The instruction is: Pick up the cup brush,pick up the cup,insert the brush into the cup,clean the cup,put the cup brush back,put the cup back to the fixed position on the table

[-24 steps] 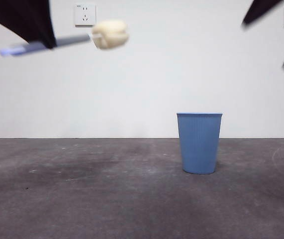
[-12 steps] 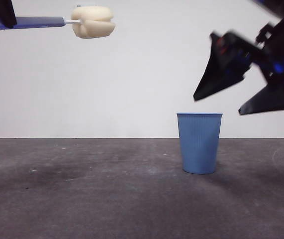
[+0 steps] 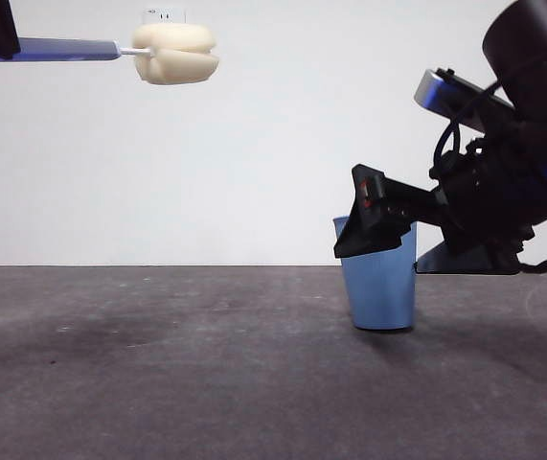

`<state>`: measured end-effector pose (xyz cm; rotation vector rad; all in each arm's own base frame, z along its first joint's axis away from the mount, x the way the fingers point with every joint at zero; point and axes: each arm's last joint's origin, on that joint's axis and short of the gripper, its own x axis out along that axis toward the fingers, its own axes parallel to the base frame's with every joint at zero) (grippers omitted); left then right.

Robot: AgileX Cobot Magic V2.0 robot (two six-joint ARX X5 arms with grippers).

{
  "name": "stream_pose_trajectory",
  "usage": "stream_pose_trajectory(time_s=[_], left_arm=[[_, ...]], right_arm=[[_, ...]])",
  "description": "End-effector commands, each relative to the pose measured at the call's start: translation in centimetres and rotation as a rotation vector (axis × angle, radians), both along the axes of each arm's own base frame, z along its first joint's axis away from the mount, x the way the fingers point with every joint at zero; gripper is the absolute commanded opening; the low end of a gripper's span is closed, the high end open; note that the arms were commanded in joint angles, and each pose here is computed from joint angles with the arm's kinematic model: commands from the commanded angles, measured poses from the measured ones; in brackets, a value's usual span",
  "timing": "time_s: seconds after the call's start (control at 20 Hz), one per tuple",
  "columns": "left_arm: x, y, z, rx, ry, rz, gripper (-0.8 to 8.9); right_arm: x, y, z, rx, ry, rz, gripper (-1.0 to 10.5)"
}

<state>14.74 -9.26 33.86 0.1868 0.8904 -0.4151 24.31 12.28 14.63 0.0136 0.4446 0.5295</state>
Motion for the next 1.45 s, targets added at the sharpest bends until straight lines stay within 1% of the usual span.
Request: stream_pose_trajectory(time_s=[0.05,0.2,0.3,0.4,0.5,0.8,1.05,1.15,1.25,1.35,1.45], left_arm=[[0.0,-0.1,0.0,0.000,-0.005,-0.006,-0.08],[0.0,-0.1,0.0,-0.002,-0.005,-0.004,-0.08],[0.0,-0.1,0.0,-0.002,-0.005,-0.004,-0.08],[0.0,-0.1,0.0,-0.002,-0.005,-0.005,-0.08],[0.0,-0.1,0.0,-0.002,-0.005,-0.005,-0.08],[0.0,-0.1,0.0,-0.002,-0.005,-0.004,-0.09],[0.0,-0.1,0.0,-0.002,-0.005,-0.004,-0.08],[0.0,-0.1,0.0,-0.002,-0.004,-0.004,-0.08],[0.0,-0.1,0.0,-0.001,-0.004,-0.004,-0.08],[-0.1,0.0,0.0,0.002,0.002,-0.004,-0.08],[-0.2,0.0,-0.1,0.009,0.011,-0.004,-0.08]], right_arm=[[0.5,-0.5,-1.1,-0.007,0.010,-0.027,5.9],[0.9,-1.1,-1.8,-0.028,0.029,-0.048,5.9],[1.1,-1.3,-1.6,-0.050,-0.014,-0.040,5.9],[1.3,-1.5,-1.3,-0.037,-0.055,-0.046,5.9],[1.5,-1.5,-1.3,-0.029,-0.071,-0.045,5.9],[2.6,-1.0,-3.6,-0.024,-0.079,-0.043,5.9],[3.5,-0.7,-4.1,-0.008,-0.109,-0.046,5.9],[3.9,-0.5,-3.7,0.002,-0.131,-0.046,5.1],[4.3,-0.3,-3.3,0.009,-0.147,-0.047,4.6],[4.3,-0.3,-3.2,0.010,-0.149,-0.047,2.8],[4.3,-0.3,-3.3,0.005,-0.139,-0.047,1.7]])
